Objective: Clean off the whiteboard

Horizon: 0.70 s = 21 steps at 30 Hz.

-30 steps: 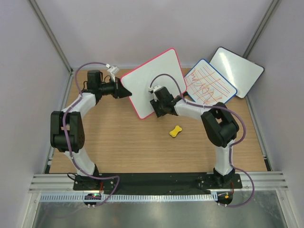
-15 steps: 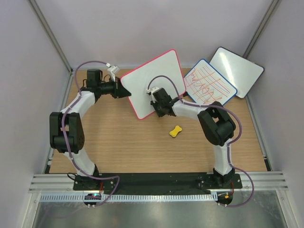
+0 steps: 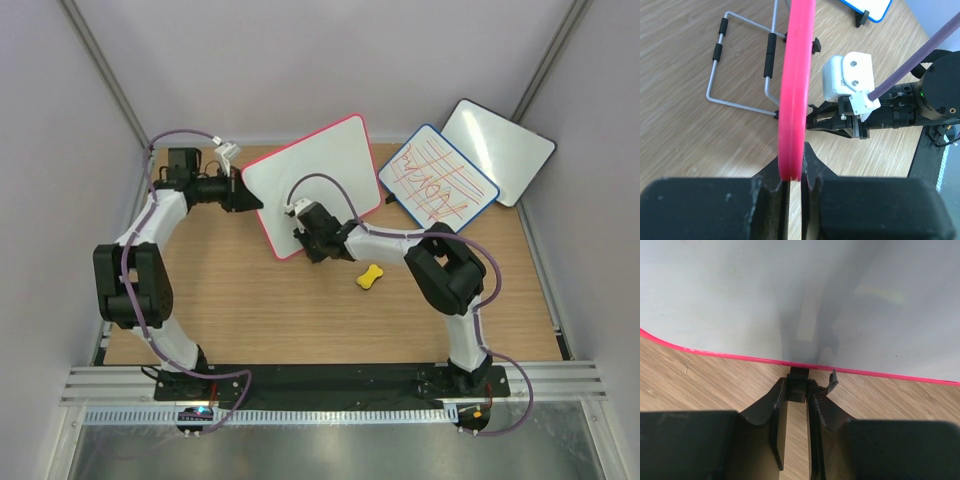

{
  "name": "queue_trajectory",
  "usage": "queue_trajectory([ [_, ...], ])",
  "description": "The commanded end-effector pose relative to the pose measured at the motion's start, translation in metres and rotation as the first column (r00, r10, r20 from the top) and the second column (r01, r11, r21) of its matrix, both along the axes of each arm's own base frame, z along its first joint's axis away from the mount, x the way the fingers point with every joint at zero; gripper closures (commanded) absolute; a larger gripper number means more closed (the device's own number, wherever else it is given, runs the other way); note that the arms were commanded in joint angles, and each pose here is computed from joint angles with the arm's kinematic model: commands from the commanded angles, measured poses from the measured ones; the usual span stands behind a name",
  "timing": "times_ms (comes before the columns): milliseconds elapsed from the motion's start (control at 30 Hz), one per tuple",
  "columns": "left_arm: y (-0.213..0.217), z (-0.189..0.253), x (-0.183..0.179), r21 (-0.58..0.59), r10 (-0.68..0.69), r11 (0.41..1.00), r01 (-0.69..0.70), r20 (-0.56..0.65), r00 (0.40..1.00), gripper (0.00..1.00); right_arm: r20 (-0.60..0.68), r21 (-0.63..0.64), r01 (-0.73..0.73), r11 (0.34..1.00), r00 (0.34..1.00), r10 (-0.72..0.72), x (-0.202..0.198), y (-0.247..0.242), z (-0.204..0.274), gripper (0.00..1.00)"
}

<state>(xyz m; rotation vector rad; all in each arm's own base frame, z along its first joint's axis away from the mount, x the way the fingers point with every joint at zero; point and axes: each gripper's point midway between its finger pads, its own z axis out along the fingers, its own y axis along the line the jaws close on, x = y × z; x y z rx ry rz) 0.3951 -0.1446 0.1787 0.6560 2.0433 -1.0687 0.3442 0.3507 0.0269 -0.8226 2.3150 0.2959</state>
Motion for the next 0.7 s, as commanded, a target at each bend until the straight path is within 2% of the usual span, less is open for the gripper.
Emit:
queue_trajectory([
  [0,0.023,-0.022,-0.003,0.112,0.013,0.994,-0.014,0.015,1.000,1.00,-0.027,0.162,-0.107,0.981,0.993,0.112,-0.023,0.054,0.018,0.99],
  [233,0.029,-0.029,-0.010,0.142,-0.015,0.990,0.017,-0.012,1.000,1.00,-0.033,0.142,-0.089,0.986,0.995,0.094,-0.022,0.050,0.011,0.99],
  [300,0.033,-0.030,-0.007,0.145,-0.008,0.989,0.011,-0.019,1.000,0.94,-0.038,0.140,-0.084,0.987,0.995,0.090,-0.022,0.050,0.009,0.99],
  [333,0.034,-0.031,-0.008,0.143,-0.006,0.990,0.010,-0.030,1.000,0.89,-0.039,0.141,-0.081,0.987,0.995,0.087,-0.022,0.050,0.007,0.98],
  [367,0.035,-0.033,-0.007,0.145,-0.004,0.989,0.010,-0.037,0.999,0.79,-0.038,0.140,-0.080,0.987,0.996,0.086,-0.021,0.050,0.006,0.99],
  [433,0.039,-0.034,-0.005,0.144,0.003,0.990,0.003,-0.040,0.999,0.73,-0.038,0.138,-0.076,0.987,0.996,0.082,-0.021,0.050,0.005,0.99],
  [667,0.039,-0.038,-0.003,0.142,-0.012,0.990,0.014,-0.020,1.000,0.71,-0.032,0.145,-0.073,0.987,0.996,0.078,-0.019,0.052,0.003,0.99],
])
